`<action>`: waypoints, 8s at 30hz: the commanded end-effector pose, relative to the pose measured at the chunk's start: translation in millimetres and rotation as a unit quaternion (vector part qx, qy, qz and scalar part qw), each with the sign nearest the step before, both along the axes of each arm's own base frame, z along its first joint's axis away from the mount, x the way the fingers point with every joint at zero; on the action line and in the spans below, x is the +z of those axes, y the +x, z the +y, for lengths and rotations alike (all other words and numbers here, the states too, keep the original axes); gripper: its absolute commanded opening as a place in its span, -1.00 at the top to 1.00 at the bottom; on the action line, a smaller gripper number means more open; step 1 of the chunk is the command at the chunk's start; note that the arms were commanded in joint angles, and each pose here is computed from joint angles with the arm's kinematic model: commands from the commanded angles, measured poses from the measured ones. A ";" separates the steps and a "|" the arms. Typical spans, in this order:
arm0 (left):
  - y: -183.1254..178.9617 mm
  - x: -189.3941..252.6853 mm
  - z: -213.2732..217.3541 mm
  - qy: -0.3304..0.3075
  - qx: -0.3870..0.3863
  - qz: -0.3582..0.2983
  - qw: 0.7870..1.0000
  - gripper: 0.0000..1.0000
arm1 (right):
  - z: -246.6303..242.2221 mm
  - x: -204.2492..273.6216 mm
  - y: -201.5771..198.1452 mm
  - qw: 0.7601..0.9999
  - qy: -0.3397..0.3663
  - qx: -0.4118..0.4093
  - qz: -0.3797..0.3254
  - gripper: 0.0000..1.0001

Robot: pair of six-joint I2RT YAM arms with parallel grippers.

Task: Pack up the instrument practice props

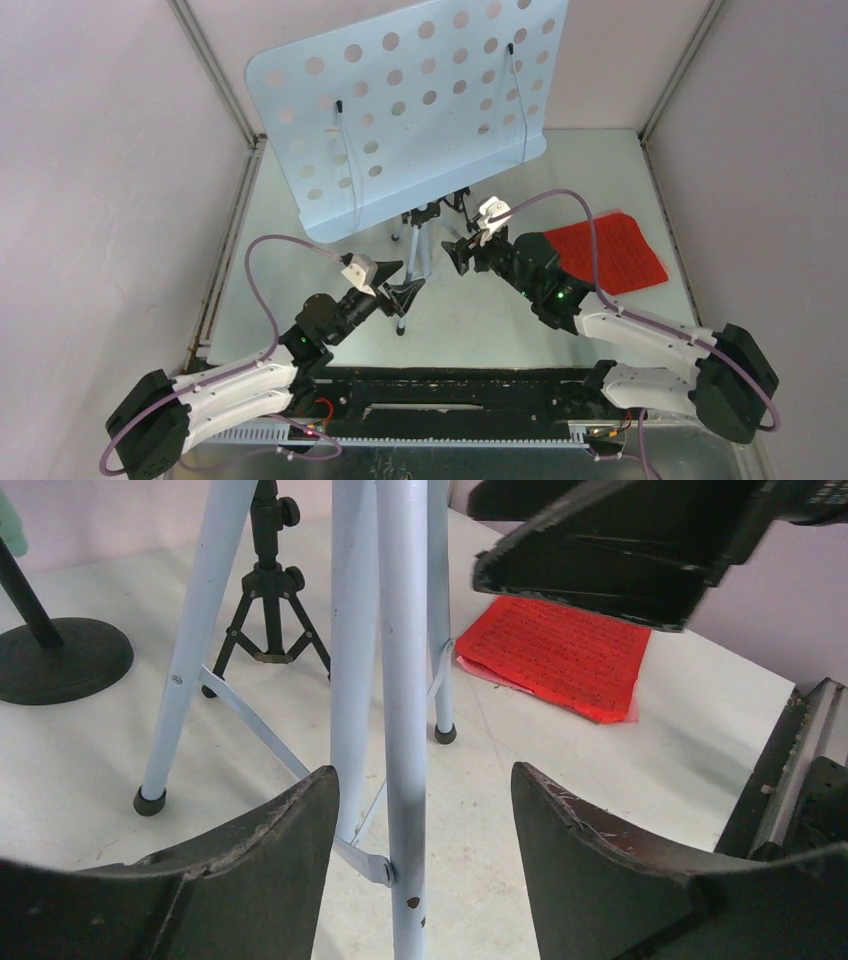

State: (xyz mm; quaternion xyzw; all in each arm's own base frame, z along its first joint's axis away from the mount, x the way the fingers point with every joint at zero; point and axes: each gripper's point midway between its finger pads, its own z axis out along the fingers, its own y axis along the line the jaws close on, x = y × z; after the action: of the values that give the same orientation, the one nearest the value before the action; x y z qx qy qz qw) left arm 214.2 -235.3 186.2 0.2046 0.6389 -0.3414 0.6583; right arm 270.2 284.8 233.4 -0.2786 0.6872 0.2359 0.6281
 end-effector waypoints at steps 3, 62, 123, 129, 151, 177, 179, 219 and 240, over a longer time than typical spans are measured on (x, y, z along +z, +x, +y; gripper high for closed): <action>4.1 22.5 -2.0 -0.012 0.007 -0.036 0.999 -0.39 | 21.6 13.0 25.8 0.998 -0.004 0.028 -0.064 -0.43; 6.6 8.7 -32.6 0.014 -0.039 -0.012 0.999 1.00 | 30.7 7.8 -76.6 0.998 0.039 -0.042 0.002 0.17; -22.2 -8.5 12.5 -0.022 -0.012 0.005 1.000 -0.51 | 59.6 16.2 -16.1 0.985 0.106 -0.123 -0.058 0.69; -26.9 3.3 15.8 -0.049 -0.015 0.003 0.999 -0.54 | 47.4 20.3 -24.1 0.988 0.082 -0.120 -0.049 1.00; -39.3 6.1 -29.1 -0.032 -0.056 -0.033 0.997 -1.00 | 101.1 101.8 -57.5 0.991 0.136 0.002 0.016 1.00; -26.9 -45.1 -13.6 -0.043 0.022 0.061 0.997 -0.20 | 196.4 106.5 -85.5 0.953 0.099 0.253 0.134 1.00; -29.1 -47.4 -15.6 -0.058 0.017 0.082 0.995 0.01 | 204.8 99.9 -84.1 0.952 0.078 0.259 0.140 1.00; -29.9 -136.5 66.3 -0.189 0.231 0.335 0.894 0.99 | 249.4 -128.3 33.7 0.917 -0.149 0.174 0.328 1.00; -29.3 -132.3 89.6 -0.157 0.296 0.346 0.876 -0.39 | 250.1 -188.8 65.8 0.904 -0.132 0.129 0.386 1.00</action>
State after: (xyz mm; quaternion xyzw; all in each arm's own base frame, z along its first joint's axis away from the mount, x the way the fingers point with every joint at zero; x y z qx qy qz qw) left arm 179.8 -164.7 54.5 -0.2223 0.7959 -0.3196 0.4636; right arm 261.2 530.6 32.7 -0.2705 0.9017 0.3231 0.0968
